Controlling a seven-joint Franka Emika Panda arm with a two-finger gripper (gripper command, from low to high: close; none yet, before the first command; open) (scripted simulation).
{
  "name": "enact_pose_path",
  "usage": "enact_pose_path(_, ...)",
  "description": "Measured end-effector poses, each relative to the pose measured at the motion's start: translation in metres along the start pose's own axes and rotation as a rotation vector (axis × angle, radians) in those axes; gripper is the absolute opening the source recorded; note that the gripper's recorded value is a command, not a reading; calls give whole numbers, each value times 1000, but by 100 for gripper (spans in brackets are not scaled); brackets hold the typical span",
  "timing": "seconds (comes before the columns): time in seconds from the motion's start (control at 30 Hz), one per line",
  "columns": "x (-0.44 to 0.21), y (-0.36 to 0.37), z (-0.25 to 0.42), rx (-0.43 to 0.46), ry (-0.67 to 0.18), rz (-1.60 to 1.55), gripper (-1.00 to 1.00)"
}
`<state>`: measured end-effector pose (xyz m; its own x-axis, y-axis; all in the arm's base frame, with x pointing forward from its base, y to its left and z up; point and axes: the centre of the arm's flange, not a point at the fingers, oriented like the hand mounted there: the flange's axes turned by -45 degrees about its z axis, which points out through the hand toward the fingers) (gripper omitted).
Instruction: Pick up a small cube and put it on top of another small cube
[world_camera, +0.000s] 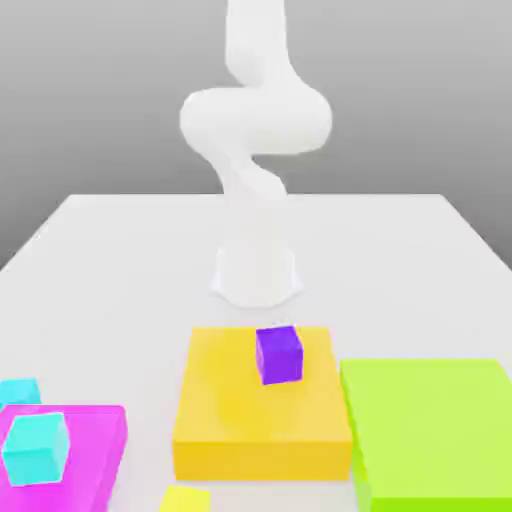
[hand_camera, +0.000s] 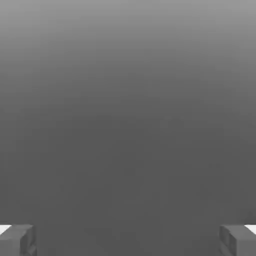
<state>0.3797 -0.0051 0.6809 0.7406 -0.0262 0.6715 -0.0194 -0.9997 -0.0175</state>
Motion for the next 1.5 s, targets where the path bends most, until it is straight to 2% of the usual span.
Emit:
enact_pose_path(0.23, -7, 17, 128, -8, -180, 36, 0)
enact_pose_path(0.47, -45, 35, 247, -23, -355, 73, 0)
enact_pose_path(0.93, -205, 76, 444, -72, -705, 144, 0)
enact_pose_path(1.1, -257, 80, 498, -77, -732, 149, 0)
enact_pose_path(1.13, -263, 80, 503, -77, -733, 149, -100)
enact_pose_path(1.33, -266, 80, 505, -77, -733, 149, -100)
enact_pose_path(1.5, -229, 79, 466, -77, -733, 150, -100)
